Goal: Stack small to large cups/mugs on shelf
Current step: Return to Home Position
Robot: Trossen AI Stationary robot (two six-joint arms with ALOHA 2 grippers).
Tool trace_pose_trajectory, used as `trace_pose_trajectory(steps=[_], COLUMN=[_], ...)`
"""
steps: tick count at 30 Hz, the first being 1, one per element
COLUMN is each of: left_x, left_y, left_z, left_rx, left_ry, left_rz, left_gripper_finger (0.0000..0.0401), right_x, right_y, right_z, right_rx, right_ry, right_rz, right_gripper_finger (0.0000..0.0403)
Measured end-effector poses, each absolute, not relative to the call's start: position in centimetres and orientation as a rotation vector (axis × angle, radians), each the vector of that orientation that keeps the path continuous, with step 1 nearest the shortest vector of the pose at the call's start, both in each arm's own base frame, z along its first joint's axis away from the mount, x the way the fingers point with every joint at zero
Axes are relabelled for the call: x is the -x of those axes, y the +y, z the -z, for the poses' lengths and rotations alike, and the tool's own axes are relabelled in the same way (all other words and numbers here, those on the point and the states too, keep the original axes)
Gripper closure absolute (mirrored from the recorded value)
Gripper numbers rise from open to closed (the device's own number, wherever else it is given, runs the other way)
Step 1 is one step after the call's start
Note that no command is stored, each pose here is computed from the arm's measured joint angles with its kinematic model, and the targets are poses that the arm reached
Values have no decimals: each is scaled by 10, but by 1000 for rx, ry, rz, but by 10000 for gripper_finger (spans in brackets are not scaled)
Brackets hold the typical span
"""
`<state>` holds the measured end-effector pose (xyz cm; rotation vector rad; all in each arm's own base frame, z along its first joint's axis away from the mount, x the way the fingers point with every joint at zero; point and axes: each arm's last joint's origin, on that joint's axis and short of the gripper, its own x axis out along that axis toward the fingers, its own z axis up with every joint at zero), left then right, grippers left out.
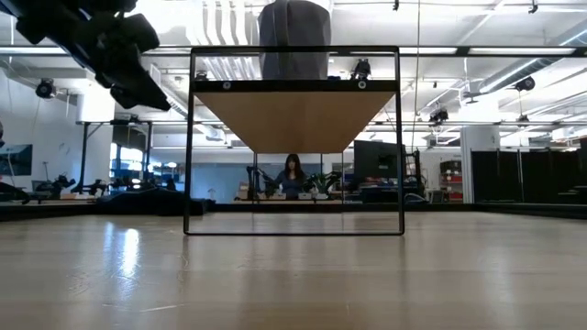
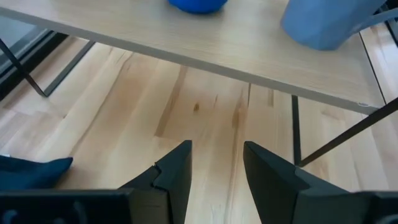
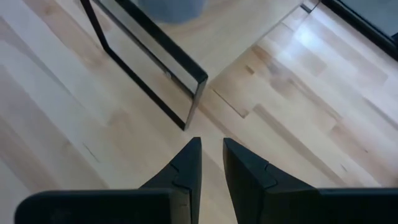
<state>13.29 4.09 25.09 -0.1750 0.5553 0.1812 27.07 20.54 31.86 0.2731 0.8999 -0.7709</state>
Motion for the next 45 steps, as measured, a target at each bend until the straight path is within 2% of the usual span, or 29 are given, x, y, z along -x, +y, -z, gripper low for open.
trace_pose_trajectory(steps=[10, 14, 18, 22, 25, 27, 29, 31, 34, 38, 41, 45], left_x=[-127, -127, -125, -122, -117, -106, -91, -77, -52, -34, -30, -48], left_y=[39, 37, 33, 29, 26, 22, 16, 13, 7, 4, 3, 9], left_z=[-260, -276, -293, -310, -322, -337, -352, -359, -362, -345, -332, -303], left_rx=[161, 215, 406, 539, 616, 612, 552, 532, 452, 385, 312, 302], left_ry=[455, 293, 118, -5, -98, -231, -355, -431, -524, -562, -584, -498], left_rz=[-183, -139, -25, 125, 210, 272, 336, 315, 224, 81, 69, 42], left_gripper_finger=[271, 271, 271, 271, 271, 271, 271, 271, 271, 271, 271, 271], right_x=[-272, -272, -273, -284, -293, -299, -298, -296, -291, -288, -288, -293], right_y=[204, 206, 209, 216, 216, 219, 217, 216, 211, 200, 193, 187], right_z=[-323, -322, -327, -344, -364, -380, -391, -407, -433, -458, -466, -466], right_rx=[-271, -461, -646, -453, -255, -310, -359, -349, -212, -193, -159, -103], right_ry=[851, 837, 848, 684, 673, 679, 627, 577, 546, 495, 480, 473], right_rz=[780, 842, 872, 685, 534, 423, 442, 429, 342, 312, 307, 344], right_gripper_finger=[344, 344, 344, 344, 344, 344, 345, 345, 343, 337, 333, 329])
